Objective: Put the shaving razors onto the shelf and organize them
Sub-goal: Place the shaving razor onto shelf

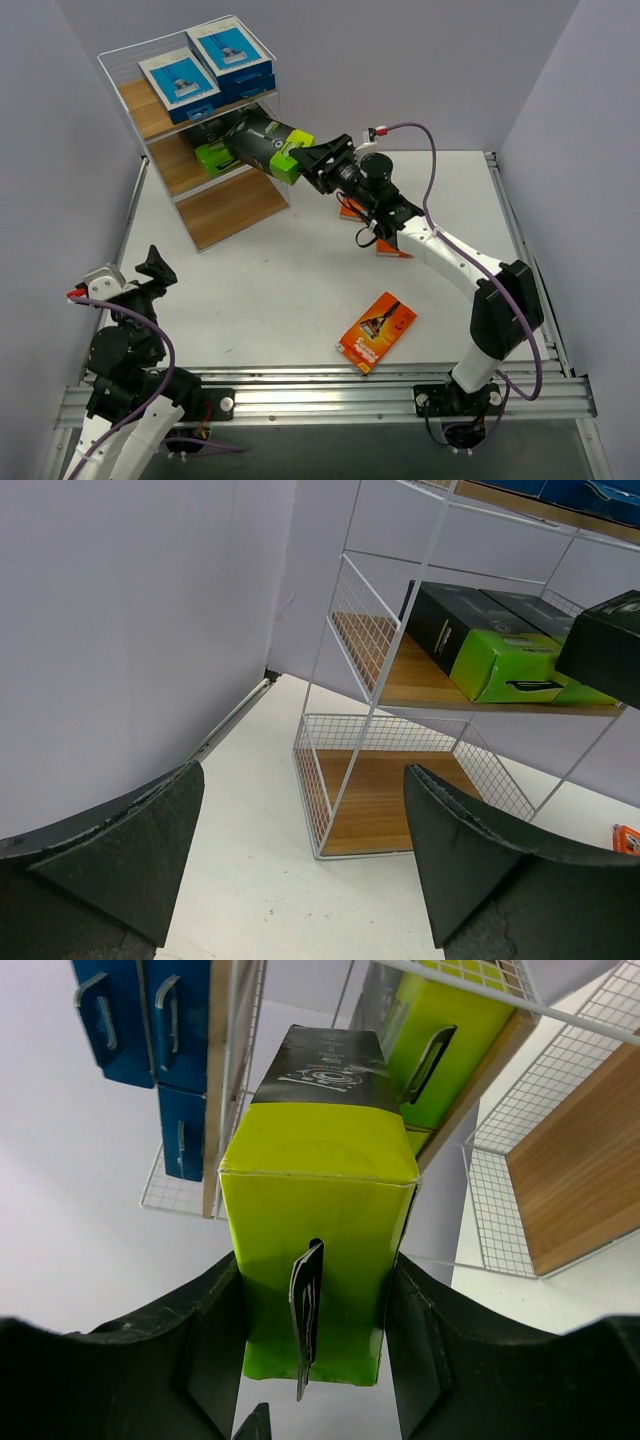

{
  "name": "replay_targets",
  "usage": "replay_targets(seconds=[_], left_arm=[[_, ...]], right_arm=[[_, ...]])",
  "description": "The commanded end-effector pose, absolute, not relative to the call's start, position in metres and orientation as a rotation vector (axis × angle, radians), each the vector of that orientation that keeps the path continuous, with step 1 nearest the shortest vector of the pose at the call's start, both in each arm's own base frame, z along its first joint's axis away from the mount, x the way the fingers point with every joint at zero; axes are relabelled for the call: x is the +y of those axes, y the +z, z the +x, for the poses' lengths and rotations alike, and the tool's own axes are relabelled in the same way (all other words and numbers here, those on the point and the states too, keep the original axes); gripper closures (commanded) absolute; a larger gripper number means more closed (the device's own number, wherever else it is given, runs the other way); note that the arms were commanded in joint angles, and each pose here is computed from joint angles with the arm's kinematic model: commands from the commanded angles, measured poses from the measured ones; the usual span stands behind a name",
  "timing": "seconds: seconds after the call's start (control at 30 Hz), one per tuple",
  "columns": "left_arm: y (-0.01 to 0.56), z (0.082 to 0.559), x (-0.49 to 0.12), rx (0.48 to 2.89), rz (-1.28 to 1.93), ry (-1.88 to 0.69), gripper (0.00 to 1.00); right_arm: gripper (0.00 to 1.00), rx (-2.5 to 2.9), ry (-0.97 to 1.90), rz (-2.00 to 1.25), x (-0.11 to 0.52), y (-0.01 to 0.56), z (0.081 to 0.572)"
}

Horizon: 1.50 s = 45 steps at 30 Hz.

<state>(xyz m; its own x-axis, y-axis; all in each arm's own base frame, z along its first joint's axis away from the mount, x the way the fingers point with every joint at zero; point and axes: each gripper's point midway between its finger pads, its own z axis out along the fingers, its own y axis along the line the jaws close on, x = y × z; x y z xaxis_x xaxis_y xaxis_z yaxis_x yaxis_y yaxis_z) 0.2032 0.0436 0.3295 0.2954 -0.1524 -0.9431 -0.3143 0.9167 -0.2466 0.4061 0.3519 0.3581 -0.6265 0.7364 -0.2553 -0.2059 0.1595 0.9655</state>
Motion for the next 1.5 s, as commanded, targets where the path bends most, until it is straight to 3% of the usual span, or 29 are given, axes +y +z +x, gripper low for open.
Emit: replay_targets(seconds=[0.0, 0.77, 1.47], left_arm=[[0.337, 0.201, 0.045, 1.243, -0.444, 0.101, 0.11], [0.333, 0.203, 0.041, 1.257, -0.428, 0.090, 0.11], [0.334, 0.205, 0.043, 1.234, -0.459, 0.096, 0.11]], right_arm=[[1.00, 1.400, 1.742, 0.396, 0.347, 0.449, 0.396], [1.00, 1.265, 1.710, 0.537, 0.339, 0.452, 0.440], [1.00, 1.164, 1.608, 0.647, 0.381, 0.447, 0.454]])
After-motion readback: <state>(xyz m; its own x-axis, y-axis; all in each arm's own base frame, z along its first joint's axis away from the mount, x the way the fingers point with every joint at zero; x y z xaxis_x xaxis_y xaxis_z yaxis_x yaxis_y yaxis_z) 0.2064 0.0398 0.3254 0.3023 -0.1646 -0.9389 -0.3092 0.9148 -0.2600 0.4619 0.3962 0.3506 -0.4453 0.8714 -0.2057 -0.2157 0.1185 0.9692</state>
